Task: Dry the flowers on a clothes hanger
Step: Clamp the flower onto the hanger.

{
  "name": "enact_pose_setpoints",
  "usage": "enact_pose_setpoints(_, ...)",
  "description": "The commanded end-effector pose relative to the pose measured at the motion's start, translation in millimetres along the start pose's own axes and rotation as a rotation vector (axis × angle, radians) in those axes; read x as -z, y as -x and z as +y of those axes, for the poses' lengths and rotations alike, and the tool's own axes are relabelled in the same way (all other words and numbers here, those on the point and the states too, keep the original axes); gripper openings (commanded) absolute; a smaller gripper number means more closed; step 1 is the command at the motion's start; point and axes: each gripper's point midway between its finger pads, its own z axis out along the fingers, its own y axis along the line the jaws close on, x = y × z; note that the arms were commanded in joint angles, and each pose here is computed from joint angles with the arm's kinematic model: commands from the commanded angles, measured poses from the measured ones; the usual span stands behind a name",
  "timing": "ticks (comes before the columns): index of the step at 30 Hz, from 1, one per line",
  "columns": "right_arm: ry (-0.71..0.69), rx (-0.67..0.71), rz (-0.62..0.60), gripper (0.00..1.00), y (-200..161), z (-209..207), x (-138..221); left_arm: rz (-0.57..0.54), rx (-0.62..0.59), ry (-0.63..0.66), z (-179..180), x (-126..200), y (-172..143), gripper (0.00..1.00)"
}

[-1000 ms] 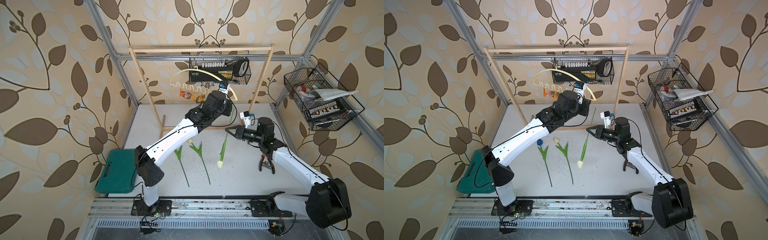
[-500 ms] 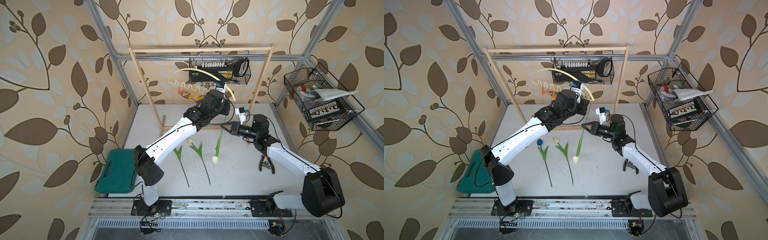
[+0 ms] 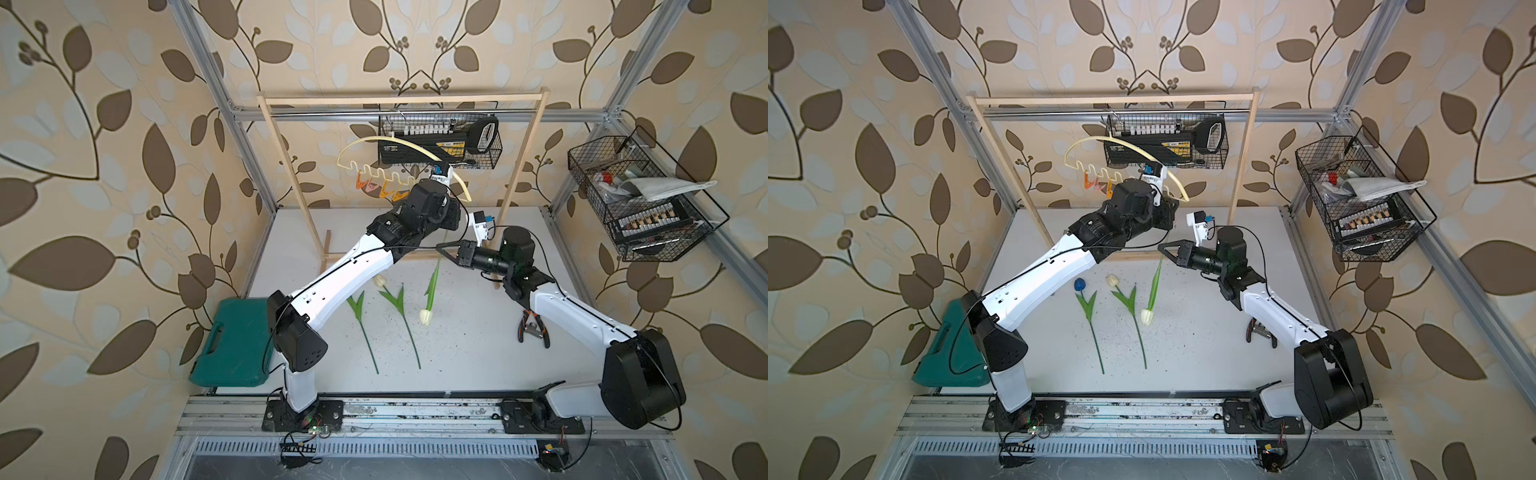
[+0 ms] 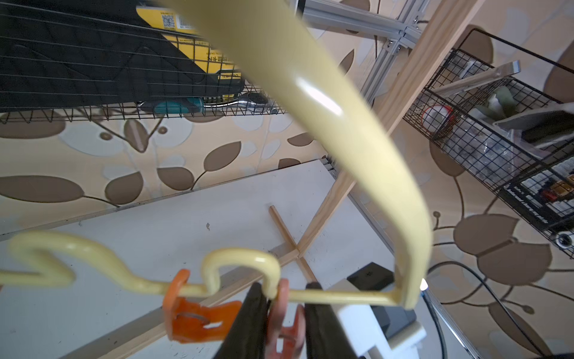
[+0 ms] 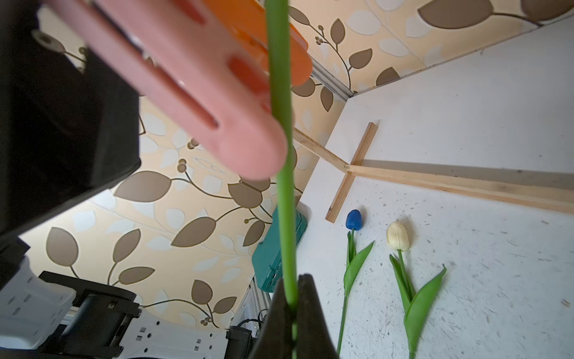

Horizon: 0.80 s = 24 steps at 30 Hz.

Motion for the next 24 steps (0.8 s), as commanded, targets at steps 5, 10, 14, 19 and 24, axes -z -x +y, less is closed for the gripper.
enact_pose_setpoints(5, 0.058, 0.027, -0.039, 0.00, 12, 24, 4, -0.084, 0.043, -0.033, -3, 22, 35, 0.23)
enact_pose_setpoints(10, 0.071, 0.013, -0.052, 0.00, 15, 25, 2, -0.088, 0.044, -0.036, -3, 23, 34, 0.23)
enact_pose_setpoints(14, 0.082, -0.001, -0.062, 0.00, 20, 26, 0, -0.085, 0.044, -0.033, -2, 22, 33, 0.23)
enact_pose_setpoints(19, 0.093, -0.008, -0.068, 0.00, 23, 29, 0, -0.086, 0.043, -0.031, -2, 23, 33, 0.23)
enact_pose_setpoints(24, 0.097, -0.003, -0.073, 0.00, 24, 32, 1, -0.083, 0.042, -0.030, -1, 22, 31, 0.23)
